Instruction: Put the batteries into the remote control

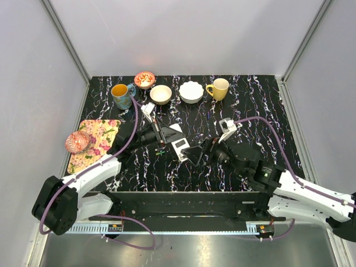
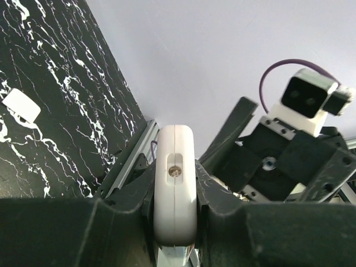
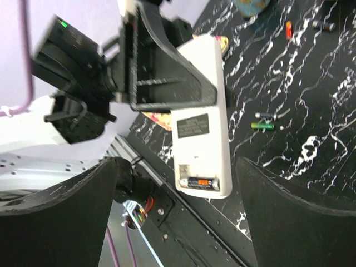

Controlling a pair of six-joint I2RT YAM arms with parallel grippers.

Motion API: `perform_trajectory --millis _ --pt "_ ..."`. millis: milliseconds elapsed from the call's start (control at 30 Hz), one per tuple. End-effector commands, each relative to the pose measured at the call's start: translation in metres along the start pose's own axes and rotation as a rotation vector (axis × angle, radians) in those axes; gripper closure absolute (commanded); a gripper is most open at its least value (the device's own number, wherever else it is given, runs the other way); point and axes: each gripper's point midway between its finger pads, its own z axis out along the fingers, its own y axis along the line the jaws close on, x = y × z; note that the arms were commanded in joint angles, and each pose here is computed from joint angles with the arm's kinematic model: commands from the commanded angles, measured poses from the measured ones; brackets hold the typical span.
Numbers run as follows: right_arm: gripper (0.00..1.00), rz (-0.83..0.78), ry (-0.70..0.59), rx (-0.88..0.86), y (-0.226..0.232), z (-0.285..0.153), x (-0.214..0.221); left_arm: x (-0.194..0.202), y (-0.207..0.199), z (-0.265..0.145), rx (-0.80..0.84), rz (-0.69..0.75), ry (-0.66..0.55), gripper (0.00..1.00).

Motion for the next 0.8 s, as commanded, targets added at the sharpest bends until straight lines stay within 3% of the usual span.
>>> perform_trajectory --millis 0,167,300,500,700,767 --pt "0.08 -0.020 -0.132 0.014 0.014 -0.019 -0.049 -0.007 -0.014 -0.004 0.046 0.067 -0.040 1.00" --pt "0.10 -0.098 -0.201 0.311 -0.052 -0.034 -0.053 -0.010 -0.010 -0.015 0.025 0.081 -0.076 1.00" --pt "0.11 -0.201 -0.095 0.576 -0.105 -0.025 -0.032 -0.007 0.014 -0.033 -0.035 0.071 -0.135 1.00" --pt "0.05 -0.219 -0.019 0.768 -0.154 0.005 -0.028 0.001 0.027 -0.054 -0.053 0.081 -0.204 1.00" --pt "0.19 -0.116 0.017 0.796 -0.193 0.025 -0.032 0.010 0.014 -0.071 0.018 0.170 -0.240 1.00" --pt "0.33 -0.117 0.026 0.797 -0.196 0.029 -0.031 0.013 0.009 -0.077 0.034 0.221 -0.248 1.00"
